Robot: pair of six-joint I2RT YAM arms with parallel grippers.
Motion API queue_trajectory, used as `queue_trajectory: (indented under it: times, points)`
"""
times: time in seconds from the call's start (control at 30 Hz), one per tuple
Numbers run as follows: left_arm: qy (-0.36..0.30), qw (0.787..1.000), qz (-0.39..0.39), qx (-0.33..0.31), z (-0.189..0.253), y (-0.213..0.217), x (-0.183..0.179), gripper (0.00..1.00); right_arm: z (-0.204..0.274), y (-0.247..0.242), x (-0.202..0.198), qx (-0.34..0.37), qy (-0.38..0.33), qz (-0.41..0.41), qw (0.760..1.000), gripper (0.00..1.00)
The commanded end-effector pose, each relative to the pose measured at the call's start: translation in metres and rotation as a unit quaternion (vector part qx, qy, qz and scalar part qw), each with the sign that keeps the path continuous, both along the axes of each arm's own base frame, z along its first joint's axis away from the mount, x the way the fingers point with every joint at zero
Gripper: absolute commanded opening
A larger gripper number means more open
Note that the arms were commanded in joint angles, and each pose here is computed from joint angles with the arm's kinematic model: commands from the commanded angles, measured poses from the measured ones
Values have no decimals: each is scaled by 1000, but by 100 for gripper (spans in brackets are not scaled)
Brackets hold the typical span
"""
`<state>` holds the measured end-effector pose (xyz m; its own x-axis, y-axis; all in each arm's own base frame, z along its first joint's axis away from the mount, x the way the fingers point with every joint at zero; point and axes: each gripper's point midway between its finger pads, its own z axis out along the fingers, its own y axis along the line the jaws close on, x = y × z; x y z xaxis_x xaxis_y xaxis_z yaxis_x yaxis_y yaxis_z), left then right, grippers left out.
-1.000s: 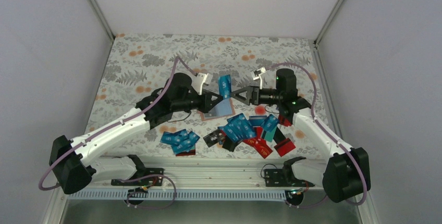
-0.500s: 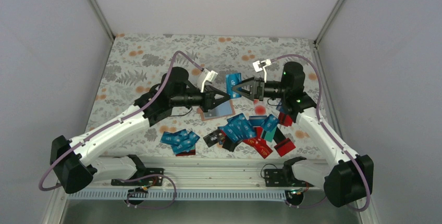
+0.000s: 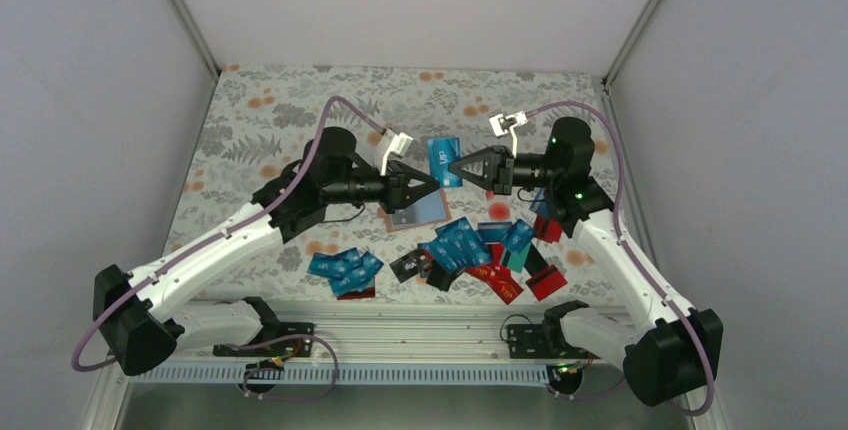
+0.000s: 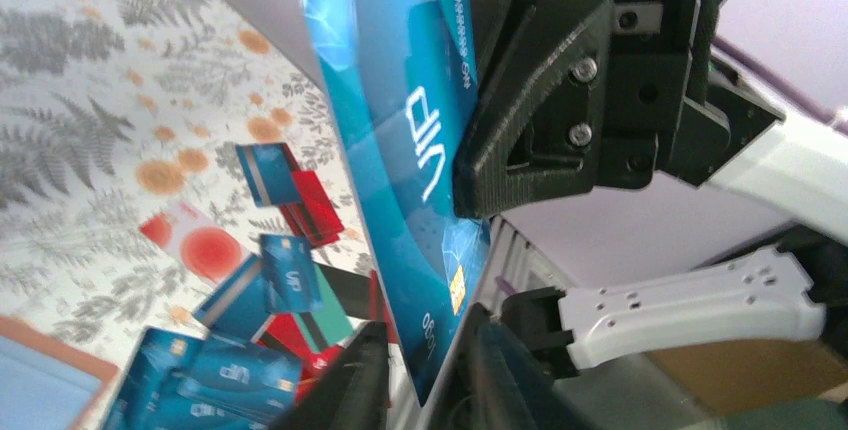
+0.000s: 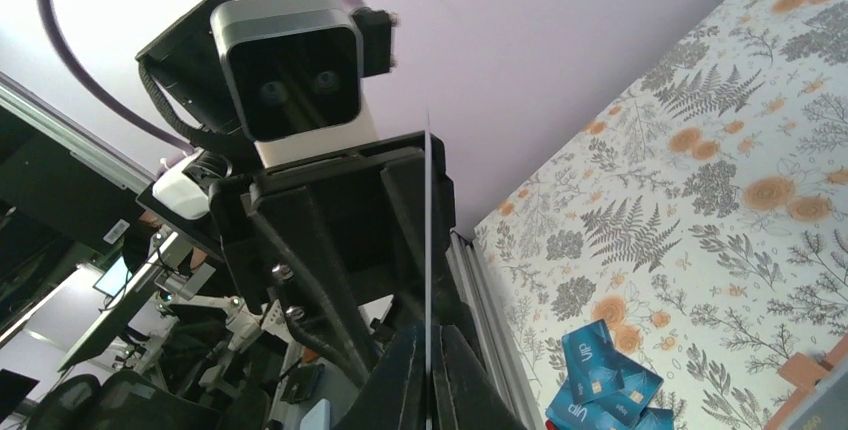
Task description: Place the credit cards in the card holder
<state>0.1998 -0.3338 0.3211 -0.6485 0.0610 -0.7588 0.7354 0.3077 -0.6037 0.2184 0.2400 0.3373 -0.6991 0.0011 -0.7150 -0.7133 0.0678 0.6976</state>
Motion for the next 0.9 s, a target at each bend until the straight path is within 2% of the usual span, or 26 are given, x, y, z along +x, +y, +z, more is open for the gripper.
queue_trajectory:
  times: [0.0, 0.1, 0.17, 0.3, 0.5, 0.57, 0.7, 0.8, 0.87]
  points:
    - [-6, 1000, 20, -5, 6, 1, 8, 36, 7, 0, 0, -2, -3, 1, 1000, 4]
    - [-11, 999, 36, -17, 11, 7, 11, 47, 8, 0, -1, -1, 0, 5, 1000, 4]
    - [-15, 999, 45, -24, 14, 10, 14, 48, 7, 1, -2, -1, 2, 10, 1000, 4]
    - [-19, 998, 52, -40, 18, 14, 18, 48, 8, 1, -6, 1, 2, 20, 1000, 4]
    - [-27, 997, 43, -65, 25, 12, 19, 41, 9, 3, -11, 4, 0, 34, 999, 4]
    - [-24, 997, 39, -66, 24, 9, 21, 38, 10, 4, -12, 5, -2, 36, 999, 4]
    - [-20, 996, 28, -76, 25, 5, 20, 25, 10, 6, -13, 5, -3, 40, 999, 4]
    - [-16, 997, 22, -78, 23, 2, 21, 9, 9, 6, -12, 4, -2, 39, 999, 4]
    - [-11, 997, 23, -74, 18, 2, 22, 3, 7, 7, -10, 2, -1, 36, 999, 4]
